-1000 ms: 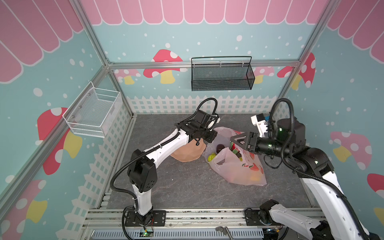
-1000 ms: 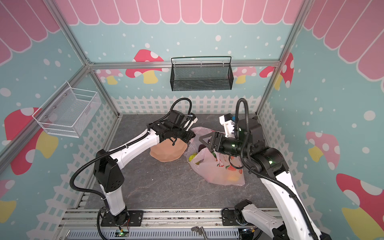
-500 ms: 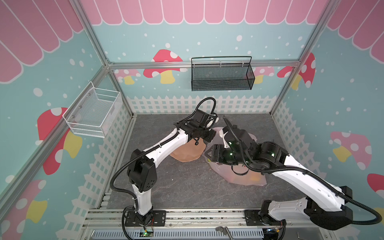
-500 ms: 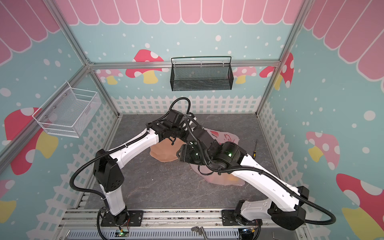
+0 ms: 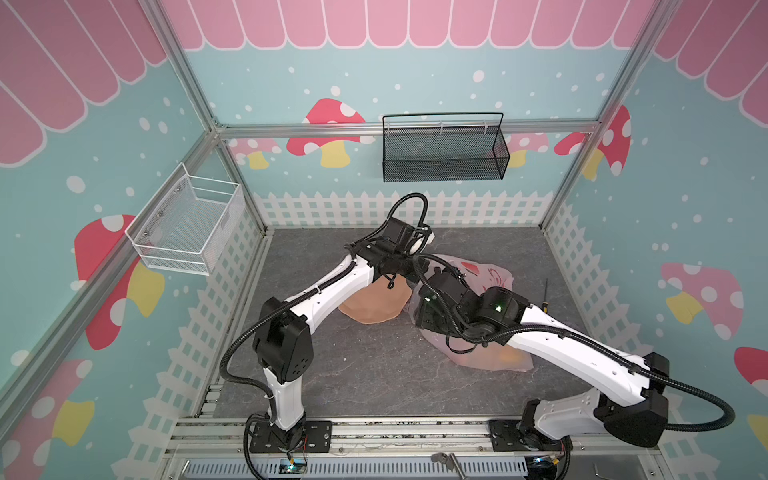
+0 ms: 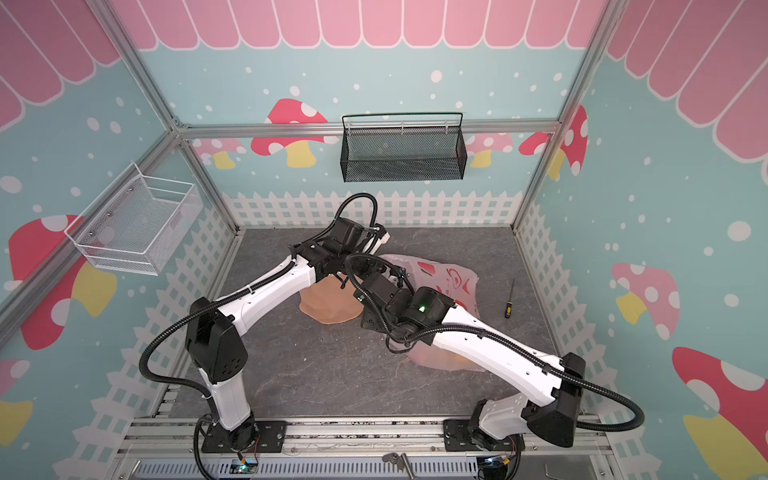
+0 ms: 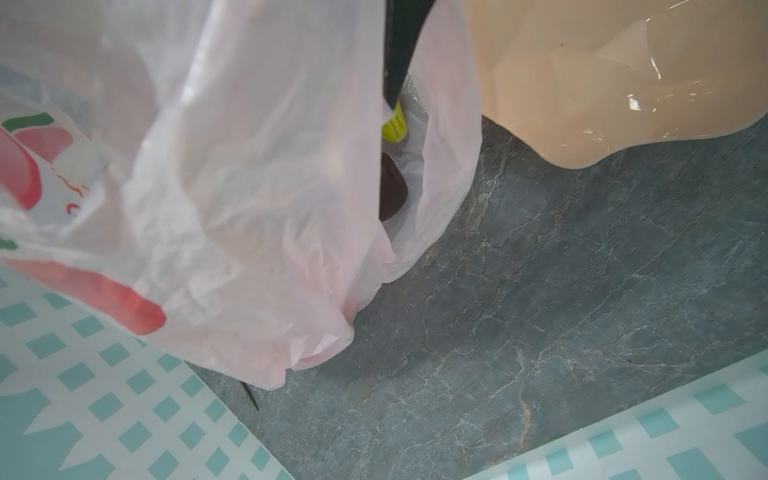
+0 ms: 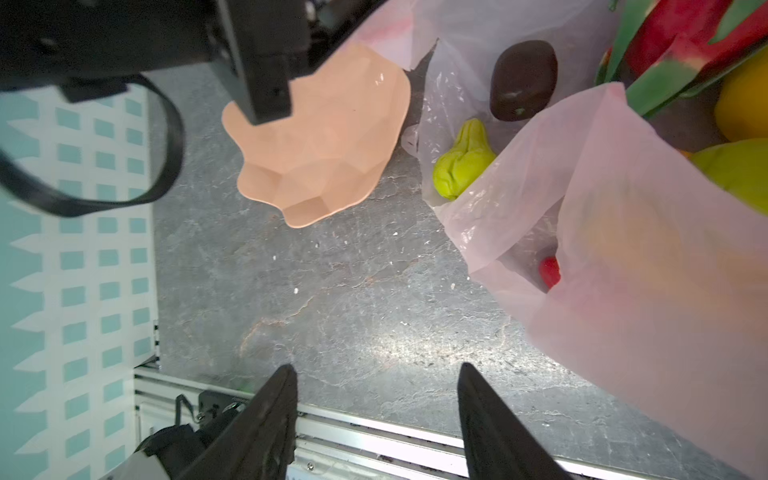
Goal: Place the fruits into the plastic bag
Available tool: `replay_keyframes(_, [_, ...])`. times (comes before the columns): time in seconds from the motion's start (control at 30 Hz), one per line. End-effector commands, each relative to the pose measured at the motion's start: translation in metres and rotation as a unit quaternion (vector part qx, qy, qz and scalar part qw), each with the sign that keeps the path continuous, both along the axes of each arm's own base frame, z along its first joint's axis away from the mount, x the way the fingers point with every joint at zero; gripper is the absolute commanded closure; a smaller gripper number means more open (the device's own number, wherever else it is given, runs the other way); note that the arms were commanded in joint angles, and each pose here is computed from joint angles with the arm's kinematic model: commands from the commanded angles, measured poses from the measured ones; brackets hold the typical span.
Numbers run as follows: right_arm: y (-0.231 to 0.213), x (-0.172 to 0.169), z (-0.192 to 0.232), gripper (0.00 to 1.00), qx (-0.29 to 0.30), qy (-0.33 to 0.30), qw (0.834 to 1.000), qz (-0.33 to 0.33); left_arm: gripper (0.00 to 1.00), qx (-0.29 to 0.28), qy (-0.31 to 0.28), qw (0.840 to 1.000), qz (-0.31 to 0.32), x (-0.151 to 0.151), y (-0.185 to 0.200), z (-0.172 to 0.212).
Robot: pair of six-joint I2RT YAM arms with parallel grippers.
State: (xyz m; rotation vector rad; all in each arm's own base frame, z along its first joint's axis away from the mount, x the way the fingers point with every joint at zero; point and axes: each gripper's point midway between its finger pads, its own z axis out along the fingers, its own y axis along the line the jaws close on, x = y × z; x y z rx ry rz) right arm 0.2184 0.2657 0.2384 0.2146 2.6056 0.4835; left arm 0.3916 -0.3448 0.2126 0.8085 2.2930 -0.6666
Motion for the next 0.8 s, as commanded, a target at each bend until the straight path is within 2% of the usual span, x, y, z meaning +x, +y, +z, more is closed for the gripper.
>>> replay_keyframes(0.0, [-0.008,0.011,-0.014,0.35,-0.025,0.003,0.999,-0.030,1.00,-0.005,0.004,1.000,-0.008,-0.004,0.004,0.001])
replay_keyframes(0.2, [-0.016,0.026,-0.040,0.33,-0.037,0.023,0.998,-0.054,1.00,-0.013,0.007,1.000,-0.007,-0.005,0.006,0.002])
replay_keyframes(0.43, [-0.023,0.024,-0.074,0.31,-0.051,0.053,0.995,-0.072,1.00,-0.019,0.006,1.000,-0.004,-0.007,0.007,0.002])
replay_keyframes(0.77, [-0.038,0.040,-0.096,0.28,-0.060,0.053,0.992,-0.102,1.00,-0.027,0.011,1.000,-0.007,-0.011,0.006,0.003])
